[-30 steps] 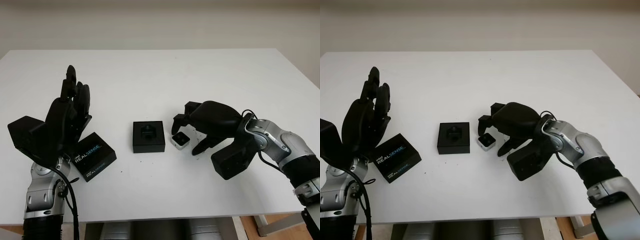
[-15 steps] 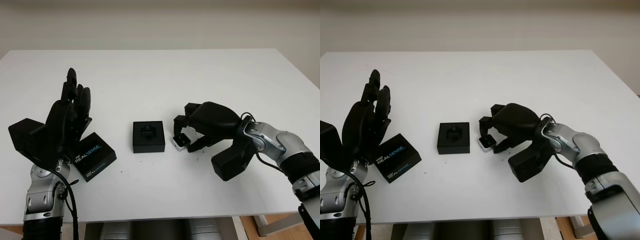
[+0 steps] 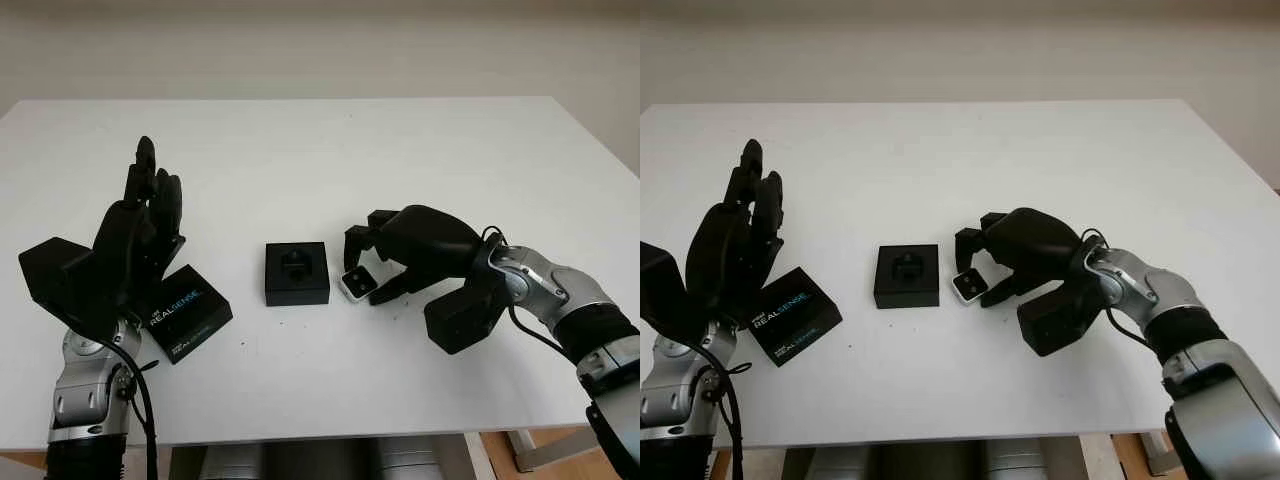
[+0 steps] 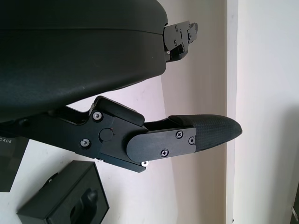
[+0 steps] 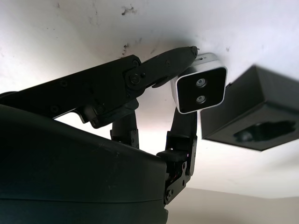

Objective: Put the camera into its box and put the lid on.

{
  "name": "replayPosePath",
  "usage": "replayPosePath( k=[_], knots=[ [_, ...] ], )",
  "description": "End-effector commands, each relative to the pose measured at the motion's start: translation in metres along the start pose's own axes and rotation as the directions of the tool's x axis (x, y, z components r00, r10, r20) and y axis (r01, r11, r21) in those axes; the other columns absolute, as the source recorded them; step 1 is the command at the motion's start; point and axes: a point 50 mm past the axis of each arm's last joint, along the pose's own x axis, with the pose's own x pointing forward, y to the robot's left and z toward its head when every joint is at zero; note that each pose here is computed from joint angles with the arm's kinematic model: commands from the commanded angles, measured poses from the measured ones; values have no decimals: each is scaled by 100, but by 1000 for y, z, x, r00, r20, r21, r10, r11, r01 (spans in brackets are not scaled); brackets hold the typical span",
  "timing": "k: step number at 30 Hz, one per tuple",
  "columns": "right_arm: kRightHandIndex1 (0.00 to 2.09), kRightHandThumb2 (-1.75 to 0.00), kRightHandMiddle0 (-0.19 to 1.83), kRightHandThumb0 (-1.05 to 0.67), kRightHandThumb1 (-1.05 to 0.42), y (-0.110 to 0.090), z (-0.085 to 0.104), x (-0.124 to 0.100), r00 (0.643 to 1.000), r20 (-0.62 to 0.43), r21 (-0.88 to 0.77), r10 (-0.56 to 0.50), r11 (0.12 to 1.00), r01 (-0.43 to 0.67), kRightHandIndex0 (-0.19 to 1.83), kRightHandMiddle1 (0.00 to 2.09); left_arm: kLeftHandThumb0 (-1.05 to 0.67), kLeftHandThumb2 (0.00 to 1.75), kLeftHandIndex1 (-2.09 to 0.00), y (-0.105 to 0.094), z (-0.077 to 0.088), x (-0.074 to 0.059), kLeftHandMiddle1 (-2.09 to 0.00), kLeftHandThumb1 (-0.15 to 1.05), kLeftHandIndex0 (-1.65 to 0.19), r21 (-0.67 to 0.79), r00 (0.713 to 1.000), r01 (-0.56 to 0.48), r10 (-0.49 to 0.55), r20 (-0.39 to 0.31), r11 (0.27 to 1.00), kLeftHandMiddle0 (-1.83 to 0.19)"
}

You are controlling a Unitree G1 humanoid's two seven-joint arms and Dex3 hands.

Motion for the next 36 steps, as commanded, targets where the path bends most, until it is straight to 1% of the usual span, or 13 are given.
replayPosePath(
  k=[1, 2, 5, 10, 13, 14, 17, 22, 26, 33, 36],
  knots=[
    [202, -6, 36, -42, -105, -5, -2, 1, 1000, -20, 25, -21, 999, 21, 24, 135, -75, 57, 0, 1, 3, -2, 0, 105, 19, 18, 1000, 2, -2, 12, 1000, 19],
    [204, -6, 36, -43, -105, -5, -3, 1, 999, -25, 34, -22, 999, 23, 22, 136, -74, 57, 0, 1, 3, -2, 0, 105, 19, 18, 1000, 0, -1, 13, 1000, 19],
    [200, -8, 36, -43, -105, -6, -4, 1, 999, -42, 67, -18, 998, 21, 23, 137, -75, 56, 0, 1, 3, -2, 0, 105, 19, 18, 1000, -1, 1, 10, 1000, 19],
    [193, -6, 37, -42, -105, -5, -8, 0, 998, -64, 119, -22, 993, 29, 29, 137, -75, 56, 0, 1, 4, -2, 0, 105, 19, 16, 1000, 1, -1, 7, 1000, 19],
    [193, -7, 36, -42, -105, -5, -10, 0, 997, -80, 136, -4, 991, 15, 28, 138, -73, 57, 0, 2, 4, -2, 0, 105, 19, 17, 1000, 3, -3, 8, 1000, 19],
    [194, -7, 36, -41, -105, -5, -11, 0, 996, -84, 139, -2, 990, 13, 29, 138, -73, 58, 0, 2, 4, -2, 0, 105, 19, 18, 1000, 2, -2, 8, 1000, 19],
    [206, -6, 36, -41, -104, -4, -11, 0, 996, -87, 147, -2, 989, 15, 28, 139, -72, 58, 0, 2, 4, -2, 0, 105, 19, 24, 1000, 6, -6, 6, 1000, 19],
    [209, -5, 37, -41, -103, -3, -11, 0, 997, -79, 155, 0, 988, 13, 32, 142, -72, 59, 0, 3, 4, -1, 0, 105, 19, 23, 1000, 7, -7, 4, 1000, 19],
    [209, -5, 37, -42, -103, -1, -10, 1, 997, -77, 152, 8, 988, 4, 31, 143, -72, 58, 0, 3, 4, 0, 0, 105, 19, 20, 1000, 9, -9, 9, 1000, 19],
    [209, -5, 37, -42, -103, -1, -7, 2, 998, -62, 90, 28, 996, -22, 28, 144, -74, 56, 0, 4, 5, 1, 0, 105, 19, 19, 1000, 9, -9, 9, 1000, 19],
    [206, -5, 37, -42, -103, -2, -4, 2, 999, -44, 60, 31, 998, -28, 25, 146, -74, 55, 0, 4, 5, 1, 0, 105, 19, 15, 1000, 10, -10, 7, 1000, 19]
  ],
)
